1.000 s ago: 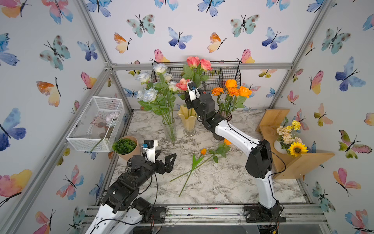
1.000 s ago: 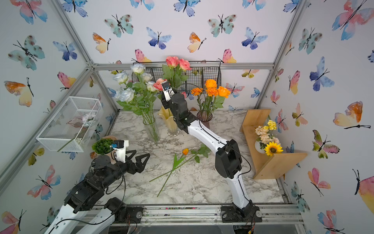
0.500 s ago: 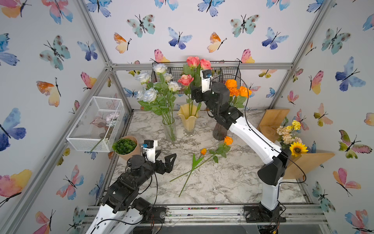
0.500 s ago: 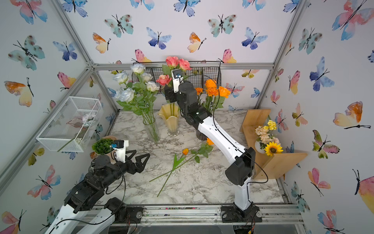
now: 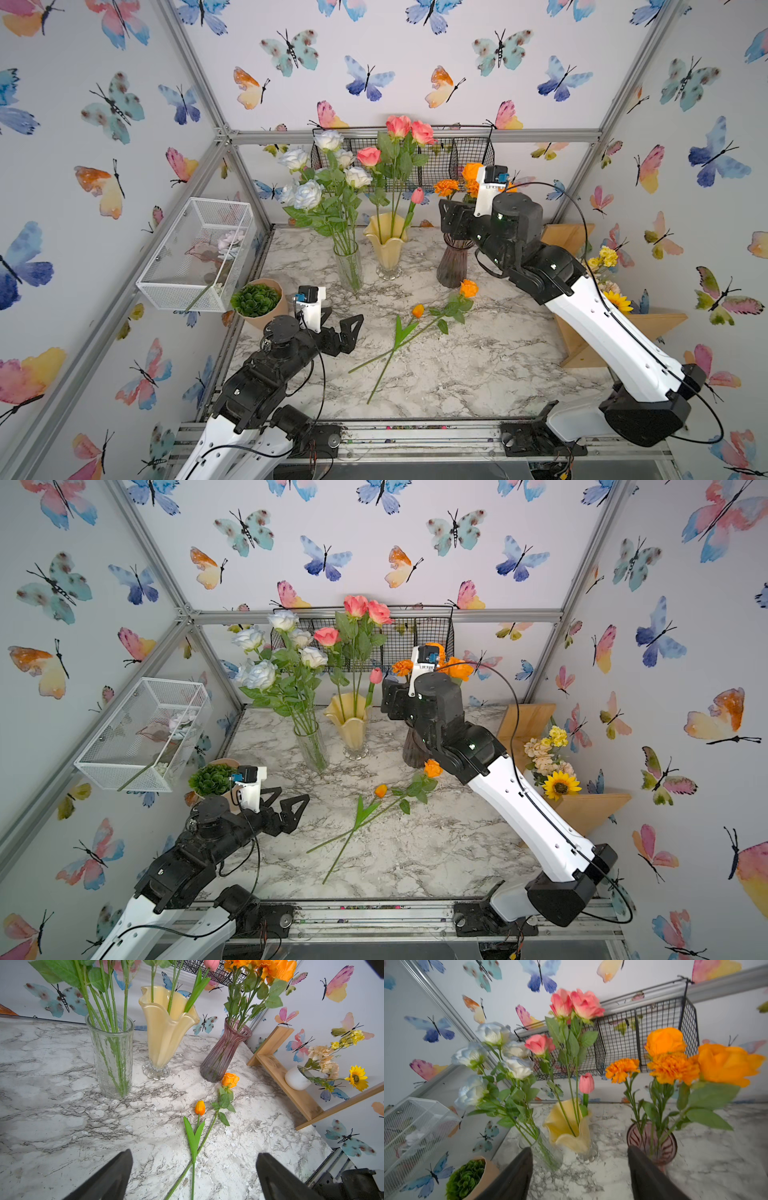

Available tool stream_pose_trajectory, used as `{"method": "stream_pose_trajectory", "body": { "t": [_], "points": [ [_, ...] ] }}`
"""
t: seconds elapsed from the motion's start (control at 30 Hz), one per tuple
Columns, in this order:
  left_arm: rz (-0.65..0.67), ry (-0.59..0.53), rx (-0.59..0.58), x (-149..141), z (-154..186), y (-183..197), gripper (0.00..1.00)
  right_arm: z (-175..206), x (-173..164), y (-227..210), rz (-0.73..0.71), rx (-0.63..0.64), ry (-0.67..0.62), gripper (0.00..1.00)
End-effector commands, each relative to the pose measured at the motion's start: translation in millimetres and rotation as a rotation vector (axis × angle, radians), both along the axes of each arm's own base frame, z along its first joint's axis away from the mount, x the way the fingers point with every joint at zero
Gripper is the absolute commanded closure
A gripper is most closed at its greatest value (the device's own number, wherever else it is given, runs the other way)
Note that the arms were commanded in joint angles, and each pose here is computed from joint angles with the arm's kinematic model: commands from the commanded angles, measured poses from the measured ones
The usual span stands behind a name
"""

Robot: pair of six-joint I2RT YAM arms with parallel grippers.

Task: Arrange the flowers in different vases according to their colors
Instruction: Pick up the flower at the center of the board.

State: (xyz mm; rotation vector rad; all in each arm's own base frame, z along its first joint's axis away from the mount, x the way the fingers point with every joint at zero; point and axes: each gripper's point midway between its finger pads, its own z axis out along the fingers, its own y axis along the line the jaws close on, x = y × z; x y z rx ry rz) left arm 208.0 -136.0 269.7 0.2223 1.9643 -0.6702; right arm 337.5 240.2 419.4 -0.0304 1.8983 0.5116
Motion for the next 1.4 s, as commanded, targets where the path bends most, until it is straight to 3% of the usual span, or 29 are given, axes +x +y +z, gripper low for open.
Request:
{"method": "stream_pose_trajectory", "body": {
  "t": [0.0,0.37,0.67,1.13,1.37],
  "points": [
    [-0.038,-0.003,-0.007,-2,-1,-6,0.0,-67,-20,-19,-0.064,-0.014,0.227,0.29],
    [-0.033,-0.02,-0.016,-5,3,-3,0.0,-212,-40,-7,-0.037,-0.056,0.655,0.39],
    [-0.029,-0.031,-0.022,-6,6,-2,0.02,-304,-28,-5,-0.1,-0.155,0.881,0.44],
    [-0.037,-0.045,-0.029,-9,9,-2,0.02,-375,-22,-13,-0.247,-0.22,0.989,0.4],
    [-0.039,-0.046,-0.03,-9,9,-2,0.02,-383,-9,-20,-0.328,-0.2,0.953,0.52]
  ]
}}
